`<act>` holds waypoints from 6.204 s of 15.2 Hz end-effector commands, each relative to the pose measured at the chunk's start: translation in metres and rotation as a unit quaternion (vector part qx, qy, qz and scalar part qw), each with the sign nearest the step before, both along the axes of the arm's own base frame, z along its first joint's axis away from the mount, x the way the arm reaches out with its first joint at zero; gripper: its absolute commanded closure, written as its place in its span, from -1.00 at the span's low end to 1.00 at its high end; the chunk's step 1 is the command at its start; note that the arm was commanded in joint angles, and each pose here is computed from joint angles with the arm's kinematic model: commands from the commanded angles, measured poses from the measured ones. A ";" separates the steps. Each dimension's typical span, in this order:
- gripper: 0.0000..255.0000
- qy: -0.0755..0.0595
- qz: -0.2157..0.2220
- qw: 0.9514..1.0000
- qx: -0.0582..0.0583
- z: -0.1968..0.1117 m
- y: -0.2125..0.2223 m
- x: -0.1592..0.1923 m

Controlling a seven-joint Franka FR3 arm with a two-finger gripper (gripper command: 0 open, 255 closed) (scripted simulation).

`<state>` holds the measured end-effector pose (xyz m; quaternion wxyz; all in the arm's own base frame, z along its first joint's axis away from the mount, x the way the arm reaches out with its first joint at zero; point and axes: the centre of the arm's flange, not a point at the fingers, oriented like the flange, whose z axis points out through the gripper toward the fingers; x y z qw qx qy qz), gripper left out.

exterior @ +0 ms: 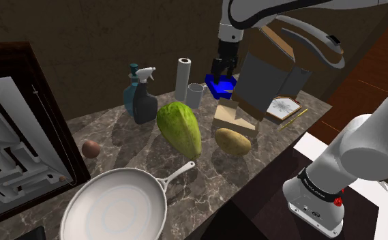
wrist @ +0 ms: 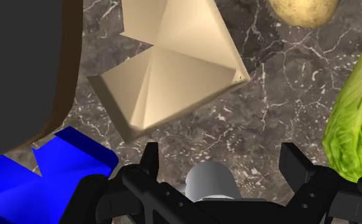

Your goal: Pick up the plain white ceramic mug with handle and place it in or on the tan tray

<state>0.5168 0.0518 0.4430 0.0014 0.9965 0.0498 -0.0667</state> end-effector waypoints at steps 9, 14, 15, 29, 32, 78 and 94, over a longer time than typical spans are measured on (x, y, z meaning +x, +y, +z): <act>-1.00 0.013 0.049 0.999 -0.015 -0.073 0.059 0.104; -1.00 0.015 0.057 0.998 -0.017 -0.100 0.068 0.117; -1.00 0.015 0.057 0.998 -0.017 -0.105 0.067 0.116; 1.00 0.015 0.057 0.998 -0.017 -0.124 0.066 0.113; 1.00 0.015 0.057 0.998 -0.017 -0.124 0.066 0.113; 1.00 0.015 0.057 0.998 -0.017 0.022 -0.061 -0.095; 1.00 0.015 0.057 0.998 -0.017 -0.063 -0.061 -0.095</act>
